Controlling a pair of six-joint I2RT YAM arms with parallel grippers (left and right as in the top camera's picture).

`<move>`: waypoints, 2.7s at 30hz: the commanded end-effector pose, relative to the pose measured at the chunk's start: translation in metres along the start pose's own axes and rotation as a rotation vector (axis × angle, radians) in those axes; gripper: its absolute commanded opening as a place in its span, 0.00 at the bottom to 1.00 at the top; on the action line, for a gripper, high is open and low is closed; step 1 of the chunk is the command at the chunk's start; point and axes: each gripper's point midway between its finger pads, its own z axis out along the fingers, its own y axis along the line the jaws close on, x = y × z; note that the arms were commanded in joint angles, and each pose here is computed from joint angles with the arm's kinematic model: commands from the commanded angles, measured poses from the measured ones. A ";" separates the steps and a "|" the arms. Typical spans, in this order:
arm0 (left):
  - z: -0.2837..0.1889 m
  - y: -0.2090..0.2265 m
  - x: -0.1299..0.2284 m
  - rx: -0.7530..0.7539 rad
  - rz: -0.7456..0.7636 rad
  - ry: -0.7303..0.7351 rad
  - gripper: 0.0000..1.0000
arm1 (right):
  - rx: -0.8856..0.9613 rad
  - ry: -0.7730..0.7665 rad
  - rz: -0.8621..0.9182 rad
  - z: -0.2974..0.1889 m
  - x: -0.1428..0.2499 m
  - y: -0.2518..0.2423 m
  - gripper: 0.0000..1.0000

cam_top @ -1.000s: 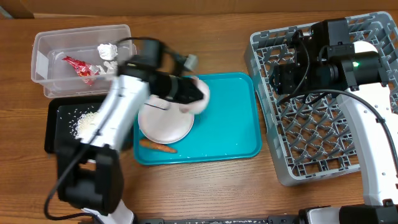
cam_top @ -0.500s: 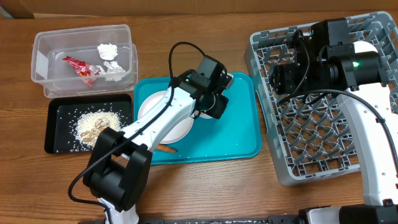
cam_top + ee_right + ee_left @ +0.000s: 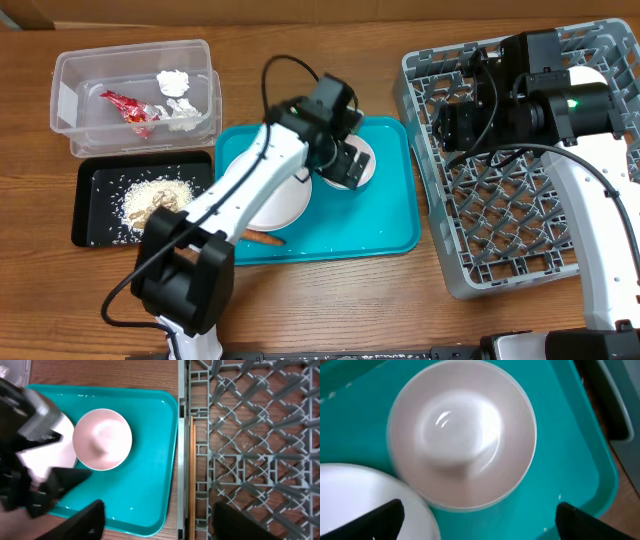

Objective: Sort waste into correct bins and load items into the dishwasher
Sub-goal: 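Carry the empty pink bowl back and set it on the teal tray, then retract the left gripper and move the right gripper to the pink bowl, then grasp the pink bowl rim with the right gripper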

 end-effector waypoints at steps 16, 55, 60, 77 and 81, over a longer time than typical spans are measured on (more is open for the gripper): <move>-0.164 0.087 0.048 -0.208 -0.718 -0.003 1.00 | -0.051 -0.337 -0.081 -0.008 -0.085 0.010 0.89; -0.190 0.096 0.064 -0.286 -0.716 -0.043 1.00 | 0.055 0.296 0.068 0.216 0.034 0.059 0.60; -0.190 0.096 0.065 -0.287 -0.716 -0.039 1.00 | 0.060 0.308 0.069 0.229 0.037 0.057 0.44; -0.190 0.095 0.067 -0.286 -0.718 -0.027 1.00 | 0.042 0.276 0.069 0.235 0.034 0.058 0.04; -0.190 0.095 0.066 -0.287 -0.717 -0.033 1.00 | 0.035 0.234 0.074 0.209 0.011 0.059 0.04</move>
